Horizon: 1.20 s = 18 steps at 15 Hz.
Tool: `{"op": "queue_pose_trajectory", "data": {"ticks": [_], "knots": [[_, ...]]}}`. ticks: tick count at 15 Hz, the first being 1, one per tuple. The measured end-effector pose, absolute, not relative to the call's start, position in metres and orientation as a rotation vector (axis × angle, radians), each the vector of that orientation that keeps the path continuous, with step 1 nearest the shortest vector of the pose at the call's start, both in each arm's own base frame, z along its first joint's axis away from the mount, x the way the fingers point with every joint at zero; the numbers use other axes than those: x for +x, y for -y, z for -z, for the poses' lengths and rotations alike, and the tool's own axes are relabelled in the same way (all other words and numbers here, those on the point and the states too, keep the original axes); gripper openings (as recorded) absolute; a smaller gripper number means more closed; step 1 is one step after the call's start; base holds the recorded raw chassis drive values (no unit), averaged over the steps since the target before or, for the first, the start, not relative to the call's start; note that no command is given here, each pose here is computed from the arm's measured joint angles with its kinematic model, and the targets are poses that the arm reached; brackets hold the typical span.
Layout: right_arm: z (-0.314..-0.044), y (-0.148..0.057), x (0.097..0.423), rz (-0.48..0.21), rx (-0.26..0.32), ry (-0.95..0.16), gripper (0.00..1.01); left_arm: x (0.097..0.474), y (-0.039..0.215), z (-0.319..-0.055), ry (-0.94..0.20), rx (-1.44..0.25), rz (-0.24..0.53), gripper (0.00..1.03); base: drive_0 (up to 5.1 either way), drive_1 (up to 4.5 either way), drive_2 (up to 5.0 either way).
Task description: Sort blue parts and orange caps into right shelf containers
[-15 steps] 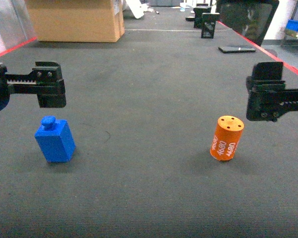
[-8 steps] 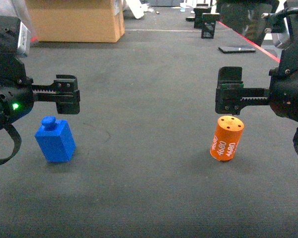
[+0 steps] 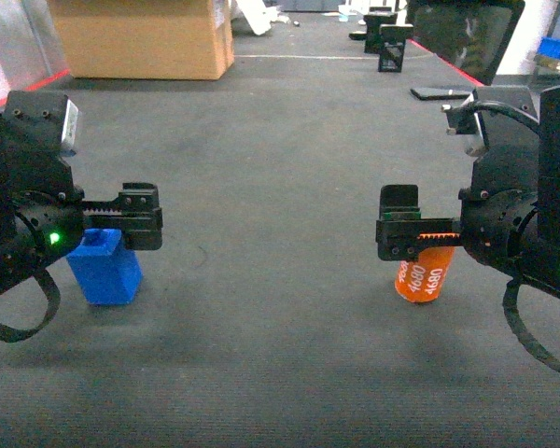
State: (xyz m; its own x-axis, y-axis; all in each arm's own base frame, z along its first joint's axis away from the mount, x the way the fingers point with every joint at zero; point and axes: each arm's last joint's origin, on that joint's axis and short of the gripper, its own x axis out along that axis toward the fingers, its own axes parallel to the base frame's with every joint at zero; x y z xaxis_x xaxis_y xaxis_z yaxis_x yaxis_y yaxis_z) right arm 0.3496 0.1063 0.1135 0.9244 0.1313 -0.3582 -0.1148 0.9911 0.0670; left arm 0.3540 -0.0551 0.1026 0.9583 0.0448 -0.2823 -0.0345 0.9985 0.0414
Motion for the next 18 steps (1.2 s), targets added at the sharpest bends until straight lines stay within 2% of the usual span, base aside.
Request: {"op": "queue_pose_trajectory", "data": {"ticks": [7, 9, 10, 11, 12, 14, 18], "knots": [[-0.090, -0.107, 0.351, -0.122, 0.040, -0.421, 0.98, 0.353, 0.058, -0.074, -0.361, 0.032, -0.034, 0.98, 0.0, 0.00, 0.0], [-0.071, -0.110, 0.358, -0.090, 0.027, -0.475, 0.97, 0.350, 0.057, -0.058, -0.418, 0.018, -0.048, 0.98, 0.0, 0.00, 0.0], [-0.068, -0.113, 0.358, -0.090, 0.017, -0.488, 0.70, 0.350, 0.057, -0.057, -0.427, 0.008, -0.053, 0.88, 0.0, 0.00, 0.0], [-0.069, -0.113, 0.358, -0.094, 0.021, -0.487, 0.45, 0.350, 0.057, -0.058, -0.419, -0.004, -0.057, 0.59, 0.0, 0.00, 0.0], [-0.074, -0.111, 0.351, -0.103, 0.028, -0.473, 0.44, 0.343, 0.054, -0.061, -0.422, -0.016, -0.063, 0.42, 0.0, 0.00, 0.0], [-0.093, -0.107, 0.337, -0.111, 0.047, -0.409, 0.44, 0.335, 0.052, -0.073, -0.384, -0.023, -0.066, 0.42, 0.0, 0.00, 0.0], [-0.109, -0.102, 0.324, -0.117, 0.062, -0.355, 0.44, 0.327, 0.050, -0.087, -0.325, -0.033, -0.073, 0.42, 0.0, 0.00, 0.0]]}}
